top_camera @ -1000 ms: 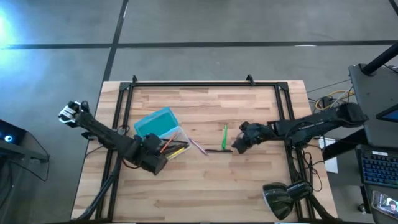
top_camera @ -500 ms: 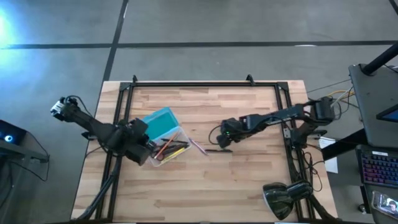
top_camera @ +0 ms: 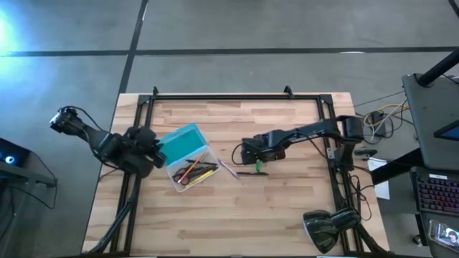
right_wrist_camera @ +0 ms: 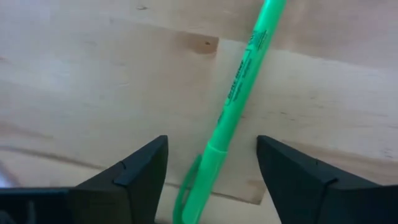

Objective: Pick & place school supplies into a supply box
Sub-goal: Put the green pen into the blue supply box

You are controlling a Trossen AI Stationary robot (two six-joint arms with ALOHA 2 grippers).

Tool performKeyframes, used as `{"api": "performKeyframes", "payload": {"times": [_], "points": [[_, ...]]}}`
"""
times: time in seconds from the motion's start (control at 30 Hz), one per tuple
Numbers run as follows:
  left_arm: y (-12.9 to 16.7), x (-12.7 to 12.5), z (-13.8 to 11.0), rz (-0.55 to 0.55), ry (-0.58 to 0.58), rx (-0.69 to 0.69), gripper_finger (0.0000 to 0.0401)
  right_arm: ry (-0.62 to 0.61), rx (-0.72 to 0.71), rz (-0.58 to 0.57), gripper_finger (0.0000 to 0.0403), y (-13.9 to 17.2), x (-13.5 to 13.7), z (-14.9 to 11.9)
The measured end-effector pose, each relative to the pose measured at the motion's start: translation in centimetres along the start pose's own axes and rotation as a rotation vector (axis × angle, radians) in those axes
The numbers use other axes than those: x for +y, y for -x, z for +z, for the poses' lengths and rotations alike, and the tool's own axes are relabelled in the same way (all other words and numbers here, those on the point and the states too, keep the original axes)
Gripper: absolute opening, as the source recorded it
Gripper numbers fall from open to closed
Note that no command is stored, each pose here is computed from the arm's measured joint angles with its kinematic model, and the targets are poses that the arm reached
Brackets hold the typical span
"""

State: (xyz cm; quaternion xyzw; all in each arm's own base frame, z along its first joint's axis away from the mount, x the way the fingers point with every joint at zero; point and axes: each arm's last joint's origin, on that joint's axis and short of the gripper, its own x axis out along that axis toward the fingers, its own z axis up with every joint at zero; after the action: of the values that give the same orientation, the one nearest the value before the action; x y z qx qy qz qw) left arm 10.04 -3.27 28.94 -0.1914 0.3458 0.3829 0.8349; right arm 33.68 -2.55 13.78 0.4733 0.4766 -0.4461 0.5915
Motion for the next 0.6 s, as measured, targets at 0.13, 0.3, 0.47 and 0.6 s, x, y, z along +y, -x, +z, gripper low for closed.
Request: {"api": "performKeyframes", "payload": {"times": [0.13,0.3,0.47,0.6], "points": [[-0.5,1.5,-0.8,-0.036,0.032,-0.01,0.008,0.031,-0.052,-0.157,0.0213,-0.2,1.2,0.4],[-0.9,2.9,-1.6,-0.064,0.05,-0.017,0.008,0.101,-0.017,-0.225,0.0166,-1.9,2.6,0.7],[-0.8,3.8,-1.7,-0.093,0.025,-0.027,0.008,0.128,0.026,-0.23,0.0085,-2.9,3.5,0.8],[-0.7,4.0,-1.7,-0.105,0.016,-0.031,0.008,0.188,0.023,-0.202,0.0024,-2.3,3.7,0.9]]}}
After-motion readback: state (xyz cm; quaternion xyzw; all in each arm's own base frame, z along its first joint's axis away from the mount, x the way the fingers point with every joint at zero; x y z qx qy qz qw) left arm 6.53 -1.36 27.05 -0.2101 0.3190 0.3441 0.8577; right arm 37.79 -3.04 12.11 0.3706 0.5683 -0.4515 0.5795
